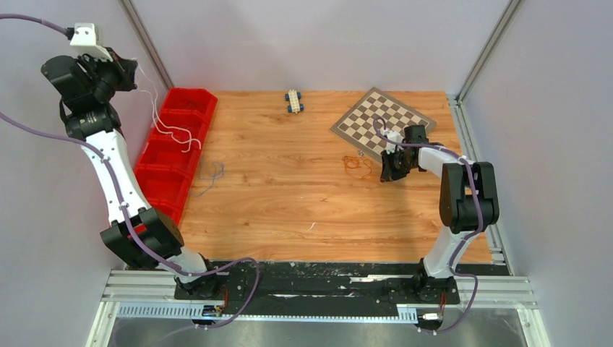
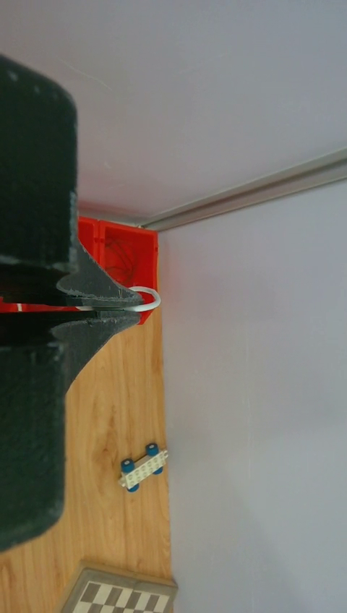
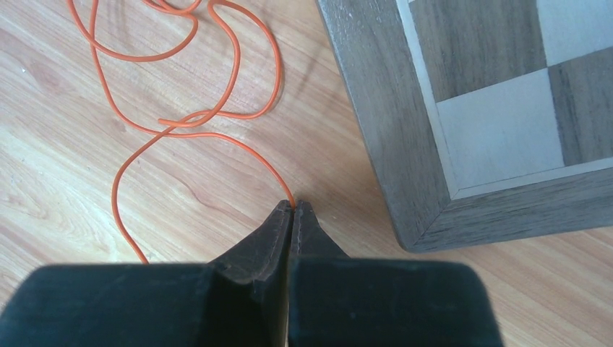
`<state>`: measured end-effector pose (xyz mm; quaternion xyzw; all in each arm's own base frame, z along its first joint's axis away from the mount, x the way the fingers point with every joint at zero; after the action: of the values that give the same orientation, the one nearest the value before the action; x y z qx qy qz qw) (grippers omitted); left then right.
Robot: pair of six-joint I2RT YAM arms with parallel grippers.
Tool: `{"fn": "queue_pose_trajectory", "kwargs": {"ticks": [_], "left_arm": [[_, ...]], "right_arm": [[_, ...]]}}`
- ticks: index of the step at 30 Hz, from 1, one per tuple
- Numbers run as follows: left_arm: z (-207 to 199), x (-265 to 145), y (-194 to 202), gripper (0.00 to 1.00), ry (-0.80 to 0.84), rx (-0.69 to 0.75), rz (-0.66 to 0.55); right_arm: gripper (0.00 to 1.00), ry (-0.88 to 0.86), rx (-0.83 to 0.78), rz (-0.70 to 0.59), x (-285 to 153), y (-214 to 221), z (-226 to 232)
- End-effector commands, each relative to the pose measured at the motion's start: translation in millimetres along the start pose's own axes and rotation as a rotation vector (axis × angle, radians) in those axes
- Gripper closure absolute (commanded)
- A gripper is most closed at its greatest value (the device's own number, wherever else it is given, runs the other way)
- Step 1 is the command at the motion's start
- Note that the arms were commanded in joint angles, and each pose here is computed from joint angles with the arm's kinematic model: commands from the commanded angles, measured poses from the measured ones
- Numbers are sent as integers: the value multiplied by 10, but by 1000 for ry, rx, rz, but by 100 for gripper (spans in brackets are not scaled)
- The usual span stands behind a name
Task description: Untangle the cables
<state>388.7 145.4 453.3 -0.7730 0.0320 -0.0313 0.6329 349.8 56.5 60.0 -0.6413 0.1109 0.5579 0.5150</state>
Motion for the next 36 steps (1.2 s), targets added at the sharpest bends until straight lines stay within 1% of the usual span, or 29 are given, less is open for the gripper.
{"fn": "queue_pose_trajectory", "kwargs": {"ticks": [1, 7, 10, 15, 18, 22, 25, 30, 33, 36], "left_arm": [[-186, -205, -180, 100, 37, 72, -49], [-126, -227, 41, 100, 25, 78, -7], [-34, -230, 141, 100, -8, 131, 10], [259, -256, 275, 100, -144, 222, 16], [354, -261, 352, 100, -166, 275, 41], [402, -260, 530, 100, -150, 297, 98], [448, -262, 749, 100, -135, 290, 166], [503, -268, 1263, 100, -87, 220, 300], [531, -245, 1626, 100, -40, 142, 384], [542, -218, 1886, 100, -2, 52, 453]], "right_arm": [[100, -47, 37, 64, 116, 129, 82], [100, -52, 40, 66, 132, 115, 96], [100, -51, 39, 66, 126, 114, 92], [100, -52, 39, 69, 125, 121, 95], [100, -53, 41, 69, 125, 122, 99], [100, -57, 46, 69, 126, 119, 109], [100, -60, 49, 69, 125, 124, 118], [100, -74, 64, 75, 132, 162, 156], [100, -82, 70, 80, 146, 185, 180], [100, -82, 74, 84, 145, 198, 191]]}}
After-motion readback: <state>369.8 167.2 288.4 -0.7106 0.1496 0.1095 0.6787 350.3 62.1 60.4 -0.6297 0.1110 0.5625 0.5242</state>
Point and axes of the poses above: each gripper's point midway between its finger pads, its own x axis out along the fingers, its own z axis along the line the jaws close on, y = z × x, the point moved 5 cm from there along -x, back along the fingers, and after that the axes turned 10 degrees about -x, right-handed, at the moved point
